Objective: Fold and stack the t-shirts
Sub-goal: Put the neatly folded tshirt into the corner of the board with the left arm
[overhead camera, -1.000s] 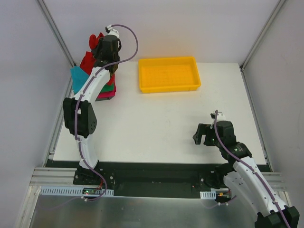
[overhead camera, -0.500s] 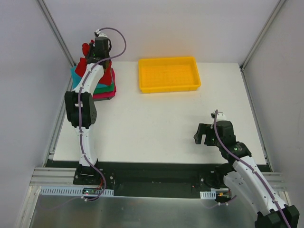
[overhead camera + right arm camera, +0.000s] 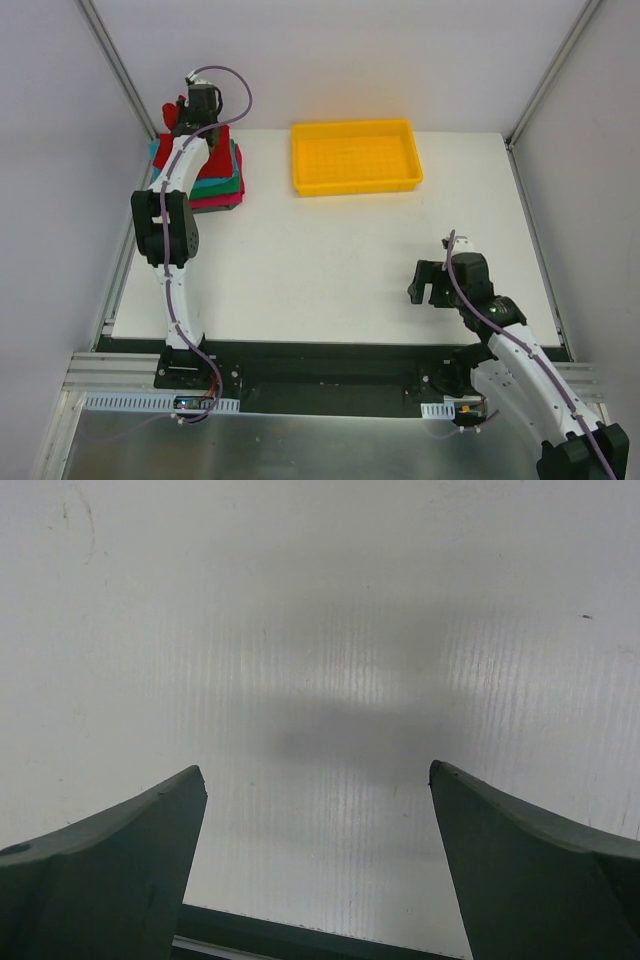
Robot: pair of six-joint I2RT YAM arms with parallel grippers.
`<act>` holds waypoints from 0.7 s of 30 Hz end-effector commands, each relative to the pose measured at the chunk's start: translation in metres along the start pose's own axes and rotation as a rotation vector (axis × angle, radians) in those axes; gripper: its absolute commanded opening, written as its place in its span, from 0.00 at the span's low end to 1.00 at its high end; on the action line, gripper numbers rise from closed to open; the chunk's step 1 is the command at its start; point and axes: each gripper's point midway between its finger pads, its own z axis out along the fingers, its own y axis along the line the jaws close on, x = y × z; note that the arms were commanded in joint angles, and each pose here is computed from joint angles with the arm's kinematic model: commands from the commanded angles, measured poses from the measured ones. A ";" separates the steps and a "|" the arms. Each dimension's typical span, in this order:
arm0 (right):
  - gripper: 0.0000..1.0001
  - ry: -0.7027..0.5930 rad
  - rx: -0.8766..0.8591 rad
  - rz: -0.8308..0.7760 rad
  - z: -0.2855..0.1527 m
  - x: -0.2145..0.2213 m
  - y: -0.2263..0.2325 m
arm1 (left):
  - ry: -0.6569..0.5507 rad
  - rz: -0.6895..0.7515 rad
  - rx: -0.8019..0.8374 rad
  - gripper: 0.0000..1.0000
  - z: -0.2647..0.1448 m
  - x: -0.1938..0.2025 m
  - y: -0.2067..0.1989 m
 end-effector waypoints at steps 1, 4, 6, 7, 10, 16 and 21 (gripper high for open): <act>0.96 -0.010 0.000 0.007 -0.003 -0.008 0.002 | 0.016 -0.022 -0.002 0.12 -0.004 0.005 0.010; 0.96 -0.008 0.001 0.006 -0.002 -0.008 0.001 | 0.022 -0.022 -0.002 0.38 -0.003 0.008 0.015; 0.96 -0.007 0.000 0.006 -0.002 -0.007 0.002 | 0.019 -0.028 -0.011 0.53 -0.006 0.006 0.019; 0.96 -0.008 0.000 0.007 -0.003 -0.007 0.002 | 0.015 -0.032 -0.018 0.60 -0.008 0.003 0.023; 0.96 -0.010 0.000 0.005 -0.003 -0.007 0.002 | -0.002 -0.053 -0.039 0.89 -0.016 -0.005 0.035; 0.96 -0.011 0.002 0.009 -0.003 -0.007 0.001 | -0.038 -0.166 -0.108 0.99 -0.036 -0.023 0.066; 0.96 -0.017 0.003 0.011 -0.003 -0.008 0.001 | -0.037 -0.253 0.020 0.99 -0.045 -0.024 0.047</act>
